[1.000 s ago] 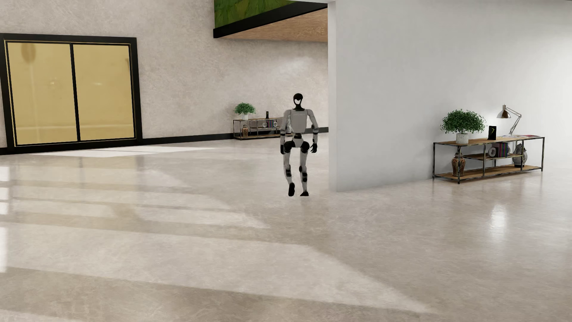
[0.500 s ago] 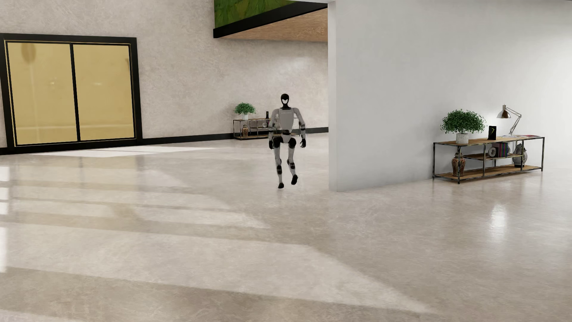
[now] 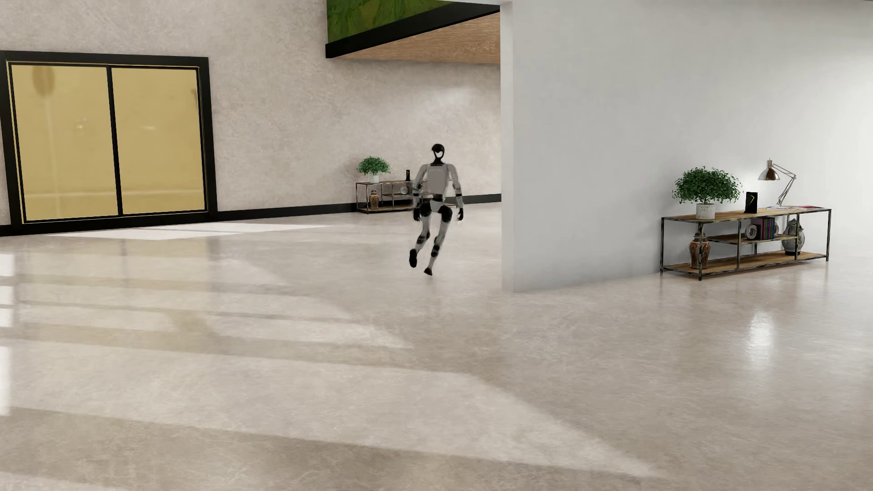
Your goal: Go around the corner
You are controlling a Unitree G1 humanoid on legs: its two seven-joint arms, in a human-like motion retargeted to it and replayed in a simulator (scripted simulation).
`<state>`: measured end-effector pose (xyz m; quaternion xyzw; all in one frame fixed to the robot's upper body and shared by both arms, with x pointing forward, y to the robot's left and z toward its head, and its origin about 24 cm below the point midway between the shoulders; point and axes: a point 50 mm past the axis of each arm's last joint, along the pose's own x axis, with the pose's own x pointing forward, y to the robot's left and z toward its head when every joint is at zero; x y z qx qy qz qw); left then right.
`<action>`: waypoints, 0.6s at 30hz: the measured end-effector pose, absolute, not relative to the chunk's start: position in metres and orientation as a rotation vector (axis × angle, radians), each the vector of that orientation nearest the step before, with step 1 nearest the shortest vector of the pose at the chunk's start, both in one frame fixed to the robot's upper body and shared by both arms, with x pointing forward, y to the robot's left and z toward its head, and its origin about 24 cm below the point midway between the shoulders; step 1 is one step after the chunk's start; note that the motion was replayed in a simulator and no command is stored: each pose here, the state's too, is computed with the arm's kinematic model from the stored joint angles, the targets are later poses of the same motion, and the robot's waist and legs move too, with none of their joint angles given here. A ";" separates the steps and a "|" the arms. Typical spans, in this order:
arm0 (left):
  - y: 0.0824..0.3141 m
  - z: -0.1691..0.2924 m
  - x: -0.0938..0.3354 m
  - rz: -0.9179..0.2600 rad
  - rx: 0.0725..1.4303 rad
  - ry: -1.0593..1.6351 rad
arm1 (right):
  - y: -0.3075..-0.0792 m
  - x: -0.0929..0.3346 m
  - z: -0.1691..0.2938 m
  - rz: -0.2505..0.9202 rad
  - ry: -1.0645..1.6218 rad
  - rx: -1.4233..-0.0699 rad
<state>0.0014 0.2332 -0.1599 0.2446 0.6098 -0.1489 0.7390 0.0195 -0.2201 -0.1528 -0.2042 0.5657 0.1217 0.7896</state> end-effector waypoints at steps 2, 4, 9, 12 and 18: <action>0.226 -0.160 -0.030 -0.362 0.514 1.406 | -0.208 0.059 -0.144 0.272 1.069 -0.424; 0.215 -0.159 -0.050 -0.381 0.474 1.441 | -0.204 0.095 -0.128 0.281 0.921 -0.437; 0.224 -0.160 -0.041 -0.346 0.487 1.437 | -0.210 0.101 -0.121 0.230 0.884 -0.416; 0.240 -0.160 -0.005 -0.304 0.541 1.371 | -0.213 0.052 -0.149 0.257 1.119 -0.428; 0.246 -0.128 0.122 -0.234 0.588 0.973 | -0.249 -0.024 -0.153 0.227 1.387 -0.496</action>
